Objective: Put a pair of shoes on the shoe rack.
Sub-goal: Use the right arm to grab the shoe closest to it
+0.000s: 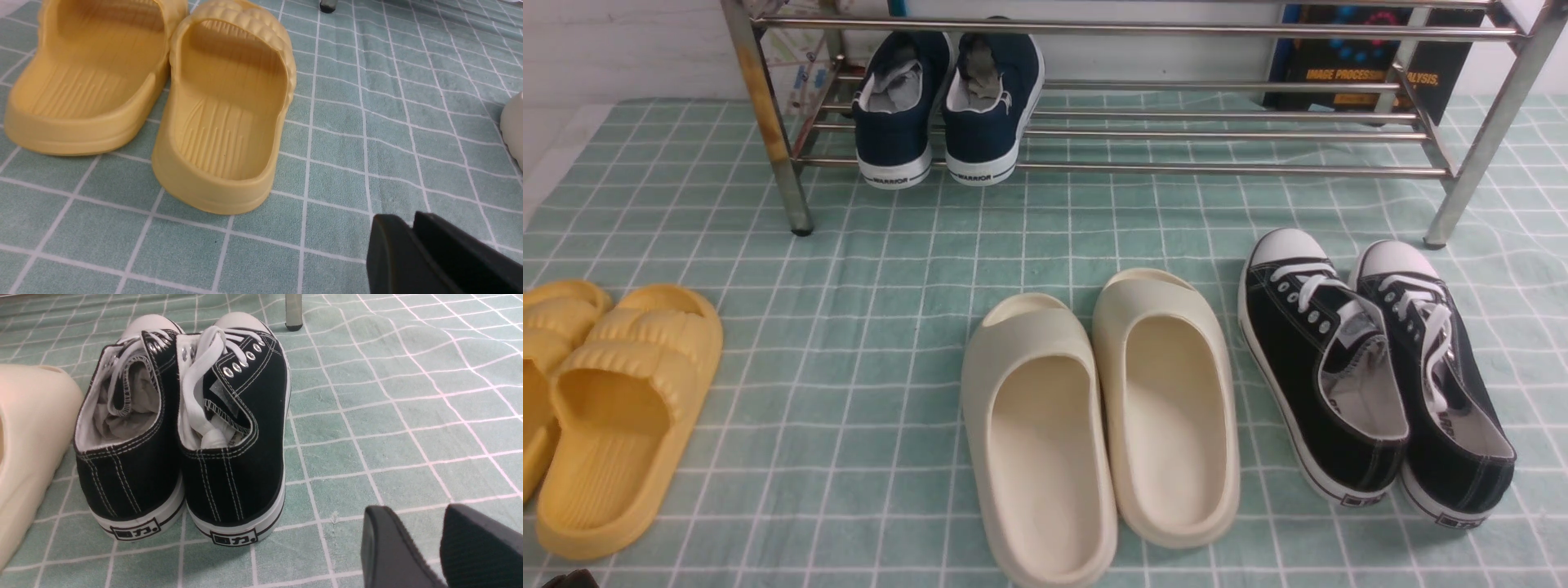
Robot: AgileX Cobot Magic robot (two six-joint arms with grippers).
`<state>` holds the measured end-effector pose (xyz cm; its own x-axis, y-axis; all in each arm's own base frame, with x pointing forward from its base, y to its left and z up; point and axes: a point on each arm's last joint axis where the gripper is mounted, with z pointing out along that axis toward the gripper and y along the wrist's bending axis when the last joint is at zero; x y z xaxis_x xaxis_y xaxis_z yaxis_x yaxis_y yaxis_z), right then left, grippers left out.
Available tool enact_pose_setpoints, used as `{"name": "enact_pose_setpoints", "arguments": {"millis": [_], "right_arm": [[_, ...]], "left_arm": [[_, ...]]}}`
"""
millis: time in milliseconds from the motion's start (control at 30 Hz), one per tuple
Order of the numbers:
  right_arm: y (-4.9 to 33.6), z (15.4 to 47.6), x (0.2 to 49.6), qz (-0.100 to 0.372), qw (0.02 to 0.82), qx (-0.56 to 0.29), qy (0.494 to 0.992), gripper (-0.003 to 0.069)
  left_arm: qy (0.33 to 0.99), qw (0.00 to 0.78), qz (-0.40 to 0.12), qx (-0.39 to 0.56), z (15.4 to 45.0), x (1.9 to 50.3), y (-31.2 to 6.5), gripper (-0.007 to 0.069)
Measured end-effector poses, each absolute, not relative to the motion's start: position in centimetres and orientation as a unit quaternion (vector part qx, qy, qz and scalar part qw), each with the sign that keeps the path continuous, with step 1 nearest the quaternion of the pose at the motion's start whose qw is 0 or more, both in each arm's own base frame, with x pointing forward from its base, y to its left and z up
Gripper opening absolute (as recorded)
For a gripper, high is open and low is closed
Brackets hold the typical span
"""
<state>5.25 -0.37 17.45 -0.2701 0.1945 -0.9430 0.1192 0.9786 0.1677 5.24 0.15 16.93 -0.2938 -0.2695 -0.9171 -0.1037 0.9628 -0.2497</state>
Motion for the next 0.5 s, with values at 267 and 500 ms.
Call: {"name": "enact_pose_setpoints", "arguments": {"millis": [267, 500], "right_arm": [[0.5, 17.8, 5.4, 0.206, 0.586, 0.237, 0.747, 0.0239], [1.2, 18.3, 5.5, 0.370, 0.526, 0.369, 0.671, 0.0239]], "left_arm": [[0.801, 0.583, -0.071, -0.116, 16.9, 5.2, 0.1, 0.0085], [0.801, 0.583, -0.071, -0.116, 16.9, 5.2, 0.1, 0.0092]]}}
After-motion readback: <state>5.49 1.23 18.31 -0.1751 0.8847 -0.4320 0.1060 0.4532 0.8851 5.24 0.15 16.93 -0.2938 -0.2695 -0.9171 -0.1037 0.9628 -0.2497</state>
